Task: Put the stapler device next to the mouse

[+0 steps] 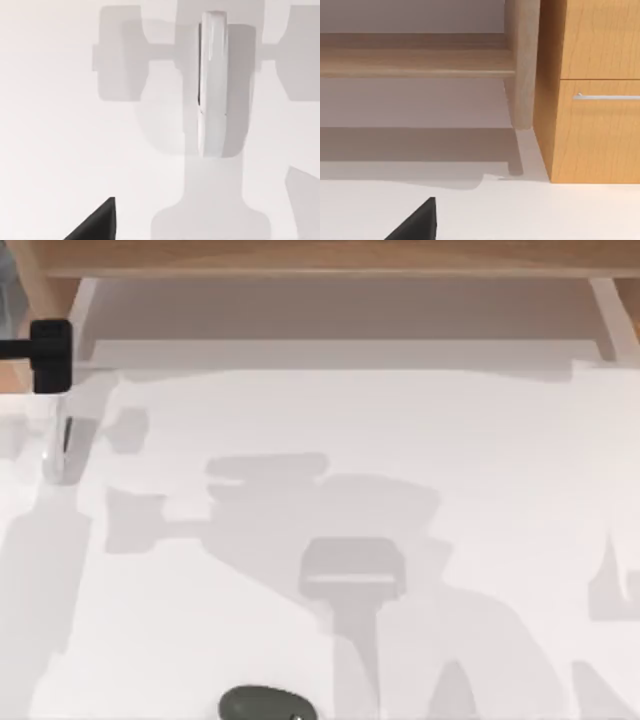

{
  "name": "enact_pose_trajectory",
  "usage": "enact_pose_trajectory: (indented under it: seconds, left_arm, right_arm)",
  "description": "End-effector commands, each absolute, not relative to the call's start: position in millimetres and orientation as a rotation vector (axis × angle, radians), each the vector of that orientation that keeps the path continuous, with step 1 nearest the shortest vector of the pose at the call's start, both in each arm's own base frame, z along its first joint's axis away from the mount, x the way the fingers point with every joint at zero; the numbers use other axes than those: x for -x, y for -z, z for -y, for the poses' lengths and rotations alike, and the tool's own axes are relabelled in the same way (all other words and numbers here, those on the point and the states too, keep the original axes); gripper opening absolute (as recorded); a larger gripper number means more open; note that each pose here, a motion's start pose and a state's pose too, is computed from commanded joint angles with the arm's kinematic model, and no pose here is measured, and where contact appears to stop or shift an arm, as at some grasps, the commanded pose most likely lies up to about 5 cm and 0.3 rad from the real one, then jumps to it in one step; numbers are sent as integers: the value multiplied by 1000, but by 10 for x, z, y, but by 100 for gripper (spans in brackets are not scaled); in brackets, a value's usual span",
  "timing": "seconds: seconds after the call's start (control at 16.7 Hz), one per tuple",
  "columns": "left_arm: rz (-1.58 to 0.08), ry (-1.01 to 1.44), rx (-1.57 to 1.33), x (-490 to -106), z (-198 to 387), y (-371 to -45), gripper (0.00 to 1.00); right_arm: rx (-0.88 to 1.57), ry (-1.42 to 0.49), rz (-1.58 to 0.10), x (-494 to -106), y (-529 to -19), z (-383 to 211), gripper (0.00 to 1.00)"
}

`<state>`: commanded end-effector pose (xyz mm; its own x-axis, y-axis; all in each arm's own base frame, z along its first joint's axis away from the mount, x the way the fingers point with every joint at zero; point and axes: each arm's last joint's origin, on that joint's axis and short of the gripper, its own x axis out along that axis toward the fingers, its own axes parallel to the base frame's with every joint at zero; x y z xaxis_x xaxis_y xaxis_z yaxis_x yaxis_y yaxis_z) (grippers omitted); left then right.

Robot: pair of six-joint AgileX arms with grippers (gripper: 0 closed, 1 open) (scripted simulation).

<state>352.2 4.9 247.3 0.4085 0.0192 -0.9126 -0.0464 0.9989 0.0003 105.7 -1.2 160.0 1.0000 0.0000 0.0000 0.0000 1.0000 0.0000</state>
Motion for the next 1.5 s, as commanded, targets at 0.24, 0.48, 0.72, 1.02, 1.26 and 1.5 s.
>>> enact_pose_trajectory:
  seconds: [0.24,0.48,0.72,1.02,1.26,1.5]
  left_arm:
    - [-1348,-50,33,-4118,-61,-2049,100]
    - [-1455,-52,40,-4441,-65,-1721,100]
    - [-1470,-52,42,-4499,-65,-1667,100]
    - [-1473,-53,42,-4481,-42,-1646,100]
    - [-1474,-55,43,-4386,58,-1493,100]
    - [-1503,-56,42,-4437,2,-1189,100]
  right_arm:
    - [0,0,0,-1057,-1600,12,100]
    - [0,0,0,-1057,-1600,12,100]
    - [0,0,0,-1057,-1600,12,100]
    - [0,0,0,-1057,-1600,12,100]
    - [0,0,0,-1057,-1600,12,100]
    - [0,0,0,-1057,-1600,12,100]
